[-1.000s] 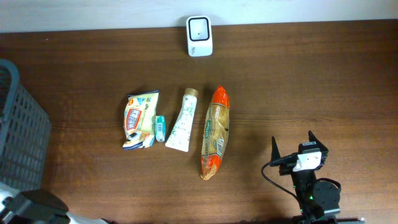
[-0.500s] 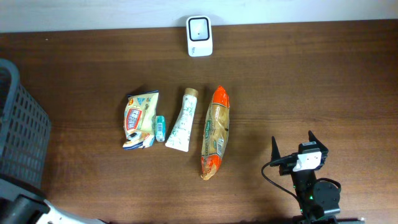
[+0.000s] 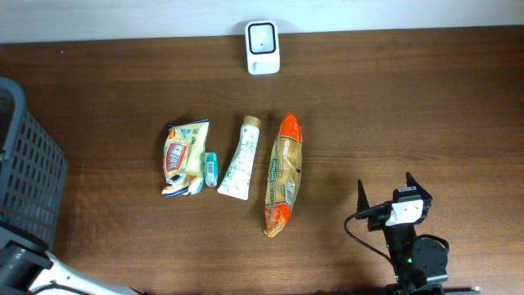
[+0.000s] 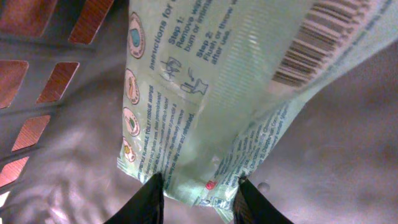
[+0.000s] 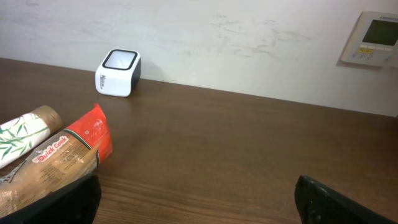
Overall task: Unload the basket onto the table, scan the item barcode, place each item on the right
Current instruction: 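Grasp the pale green wipes pouch in the basket with the left gripper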
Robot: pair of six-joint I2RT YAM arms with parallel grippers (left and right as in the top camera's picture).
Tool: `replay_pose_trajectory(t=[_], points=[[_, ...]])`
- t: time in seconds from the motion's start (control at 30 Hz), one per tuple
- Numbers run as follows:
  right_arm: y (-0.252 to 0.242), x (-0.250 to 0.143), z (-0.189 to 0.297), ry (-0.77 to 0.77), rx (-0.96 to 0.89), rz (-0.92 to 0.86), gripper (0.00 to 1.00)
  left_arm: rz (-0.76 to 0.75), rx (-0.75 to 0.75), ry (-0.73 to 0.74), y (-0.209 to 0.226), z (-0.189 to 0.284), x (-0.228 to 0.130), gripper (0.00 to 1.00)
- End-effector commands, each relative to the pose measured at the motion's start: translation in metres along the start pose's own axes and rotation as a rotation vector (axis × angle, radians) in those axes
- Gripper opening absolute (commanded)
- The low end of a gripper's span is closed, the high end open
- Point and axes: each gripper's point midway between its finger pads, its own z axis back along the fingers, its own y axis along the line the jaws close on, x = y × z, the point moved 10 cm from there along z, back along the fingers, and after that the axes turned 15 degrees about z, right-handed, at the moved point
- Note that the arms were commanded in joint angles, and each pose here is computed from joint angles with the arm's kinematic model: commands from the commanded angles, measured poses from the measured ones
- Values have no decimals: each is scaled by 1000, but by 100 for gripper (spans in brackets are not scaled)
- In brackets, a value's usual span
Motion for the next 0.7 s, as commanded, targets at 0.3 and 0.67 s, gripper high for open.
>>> replay_pose_trajectory(t=[0.3,0.67], points=[[0,-3,0,9,-11,1,98,134,-108,-186,6,88,11,0],[0,-3,0,9,-11,1,98,74,-179,-147,-1,76,10,74]])
